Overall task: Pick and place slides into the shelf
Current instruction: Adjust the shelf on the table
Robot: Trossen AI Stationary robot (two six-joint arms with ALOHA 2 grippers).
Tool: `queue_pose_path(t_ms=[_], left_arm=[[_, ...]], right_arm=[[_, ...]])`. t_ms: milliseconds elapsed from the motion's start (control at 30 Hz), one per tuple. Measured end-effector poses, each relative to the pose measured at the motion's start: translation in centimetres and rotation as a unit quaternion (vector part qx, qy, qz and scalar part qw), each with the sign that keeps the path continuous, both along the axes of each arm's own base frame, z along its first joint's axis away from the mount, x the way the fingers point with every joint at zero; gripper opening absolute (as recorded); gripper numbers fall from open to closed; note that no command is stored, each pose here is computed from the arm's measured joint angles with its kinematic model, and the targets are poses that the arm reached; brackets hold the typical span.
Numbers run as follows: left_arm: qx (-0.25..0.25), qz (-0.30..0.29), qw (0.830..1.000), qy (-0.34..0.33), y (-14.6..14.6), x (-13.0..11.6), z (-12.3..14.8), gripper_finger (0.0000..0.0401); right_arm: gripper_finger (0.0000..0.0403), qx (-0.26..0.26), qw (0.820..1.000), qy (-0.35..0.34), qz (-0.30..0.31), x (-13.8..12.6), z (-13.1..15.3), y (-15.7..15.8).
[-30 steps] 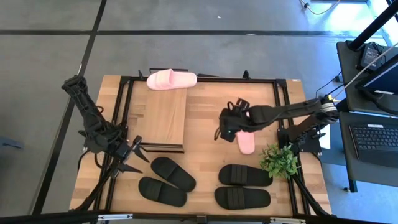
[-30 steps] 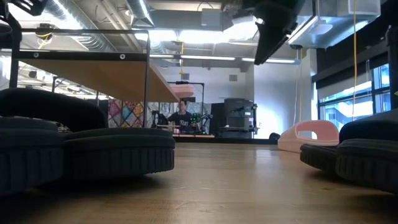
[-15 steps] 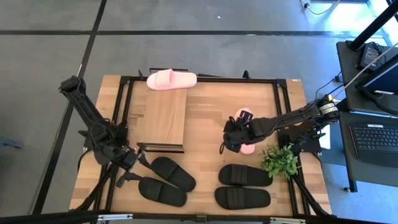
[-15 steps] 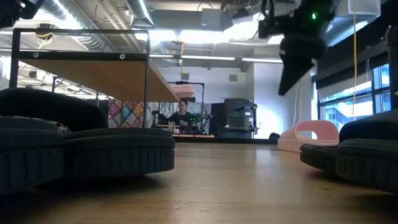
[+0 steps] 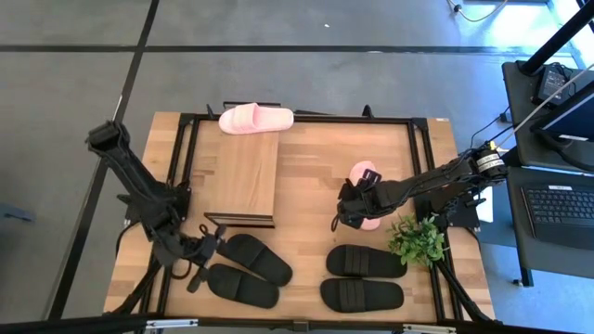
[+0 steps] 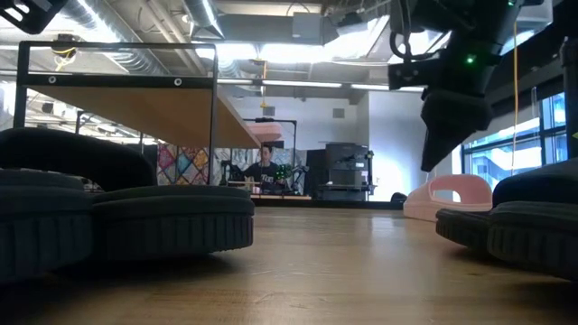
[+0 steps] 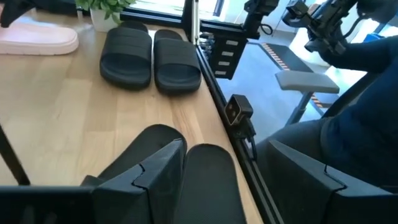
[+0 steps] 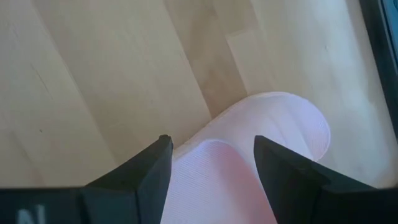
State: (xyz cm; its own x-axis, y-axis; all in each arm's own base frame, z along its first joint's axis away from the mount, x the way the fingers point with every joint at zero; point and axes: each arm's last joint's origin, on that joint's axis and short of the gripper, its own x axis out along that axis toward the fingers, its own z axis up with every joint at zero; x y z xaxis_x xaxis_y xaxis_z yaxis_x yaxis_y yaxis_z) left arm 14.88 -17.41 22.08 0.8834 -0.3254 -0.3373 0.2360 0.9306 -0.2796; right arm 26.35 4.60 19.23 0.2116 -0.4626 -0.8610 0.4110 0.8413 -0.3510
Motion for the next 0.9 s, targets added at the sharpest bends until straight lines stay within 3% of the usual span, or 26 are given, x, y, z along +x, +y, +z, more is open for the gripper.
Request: queue_pose_path(t_ms=[200,900], left_arm=[[-0.004,0.031,0.999,0.023,0.0,1.4,-1.0,0.0217],[0.017,0.142,0.989,0.029,4.1,5.0,-1.3,0.0217]], right_arm=[[0.0226,0.001,1.0,-0.003,0.0,0.1,0.0,0.0],[0.0226,0.002,1.0,-0.009,0.003,0.2,0.0,0.0]])
